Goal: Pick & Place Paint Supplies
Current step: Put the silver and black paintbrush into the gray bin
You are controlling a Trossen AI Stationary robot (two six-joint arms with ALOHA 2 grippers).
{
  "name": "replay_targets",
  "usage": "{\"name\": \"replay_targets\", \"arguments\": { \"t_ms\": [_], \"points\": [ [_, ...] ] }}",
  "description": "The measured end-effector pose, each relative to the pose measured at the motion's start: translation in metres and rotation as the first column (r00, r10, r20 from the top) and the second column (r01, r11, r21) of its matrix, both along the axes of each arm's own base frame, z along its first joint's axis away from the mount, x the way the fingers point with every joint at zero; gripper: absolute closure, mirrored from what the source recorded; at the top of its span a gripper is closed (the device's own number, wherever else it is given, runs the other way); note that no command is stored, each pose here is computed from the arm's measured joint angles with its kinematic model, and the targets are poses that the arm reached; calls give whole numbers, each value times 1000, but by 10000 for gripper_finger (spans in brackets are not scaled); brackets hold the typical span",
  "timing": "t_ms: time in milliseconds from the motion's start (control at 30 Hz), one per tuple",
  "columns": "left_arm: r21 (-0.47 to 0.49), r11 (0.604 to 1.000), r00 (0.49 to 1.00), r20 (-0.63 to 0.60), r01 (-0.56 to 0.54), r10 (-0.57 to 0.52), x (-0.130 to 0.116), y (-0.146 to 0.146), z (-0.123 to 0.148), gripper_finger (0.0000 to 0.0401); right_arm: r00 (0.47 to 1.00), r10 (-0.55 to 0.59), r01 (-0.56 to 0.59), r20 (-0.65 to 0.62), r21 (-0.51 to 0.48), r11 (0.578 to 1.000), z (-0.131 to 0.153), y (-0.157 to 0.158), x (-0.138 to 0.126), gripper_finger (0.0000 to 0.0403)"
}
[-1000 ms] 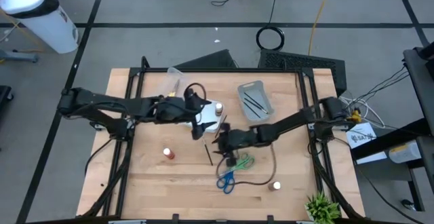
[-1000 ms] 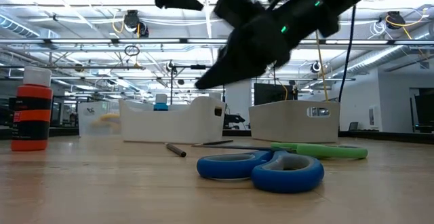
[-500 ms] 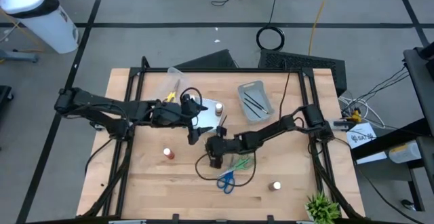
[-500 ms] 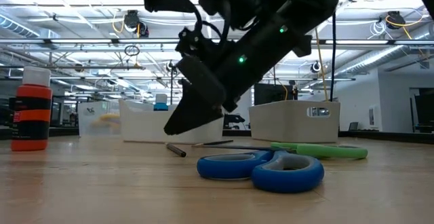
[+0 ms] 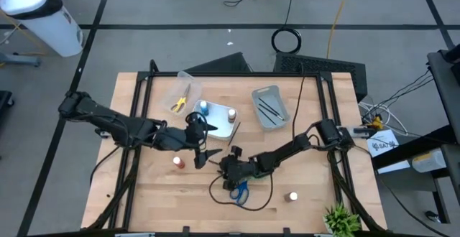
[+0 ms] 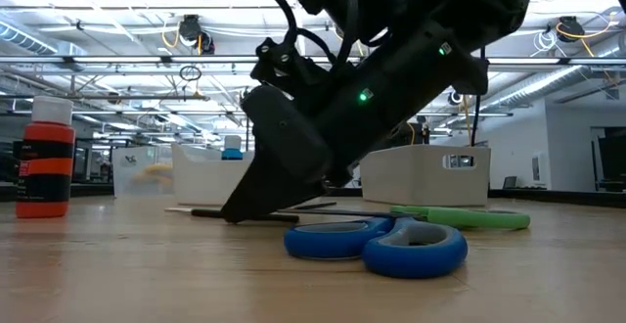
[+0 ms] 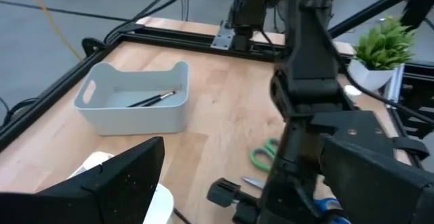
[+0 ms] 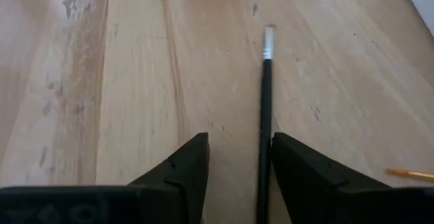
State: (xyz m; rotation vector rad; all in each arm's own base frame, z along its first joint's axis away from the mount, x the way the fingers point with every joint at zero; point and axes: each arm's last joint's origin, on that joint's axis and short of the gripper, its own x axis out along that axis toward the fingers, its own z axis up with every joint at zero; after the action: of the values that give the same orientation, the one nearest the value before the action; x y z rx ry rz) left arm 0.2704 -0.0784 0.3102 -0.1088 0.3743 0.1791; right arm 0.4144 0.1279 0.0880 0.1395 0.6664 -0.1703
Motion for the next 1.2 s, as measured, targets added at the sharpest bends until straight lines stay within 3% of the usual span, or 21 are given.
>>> {"name": "replay_targets", "arguments": {
  "t_ms": [167, 333, 533, 833, 1033, 1200],
  "points": [
    [-6, 1000, 1000, 1, 21, -21, -2, -7, 0, 4, 998, 47, -50, -51, -57, 997, -3, -1, -3, 271],
    [5, 999, 999, -3, 42, -42, -4, -11, 0, 4, 982, 111, -128, -155, -103, 986, -11, -3, -8, 315],
    [9, 999, 999, -4, 45, -45, -4, -11, 0, 4, 957, 163, -174, -239, -25, 984, -23, -16, -12, 393],
    [8, 999, 999, -4, 45, -45, -4, -11, 0, 4, 961, 170, -177, -219, -11, 984, -26, -17, -14, 400],
    [9, 999, 999, -4, 45, -45, -4, -11, 0, 4, 969, 220, -225, -109, -32, 974, 7, -8, -12, 401],
    [11, 999, 999, -12, 45, -45, -4, -11, 0, 4, 963, 251, -259, -95, -89, 962, 27, 2, -19, 402]
  ]
}}
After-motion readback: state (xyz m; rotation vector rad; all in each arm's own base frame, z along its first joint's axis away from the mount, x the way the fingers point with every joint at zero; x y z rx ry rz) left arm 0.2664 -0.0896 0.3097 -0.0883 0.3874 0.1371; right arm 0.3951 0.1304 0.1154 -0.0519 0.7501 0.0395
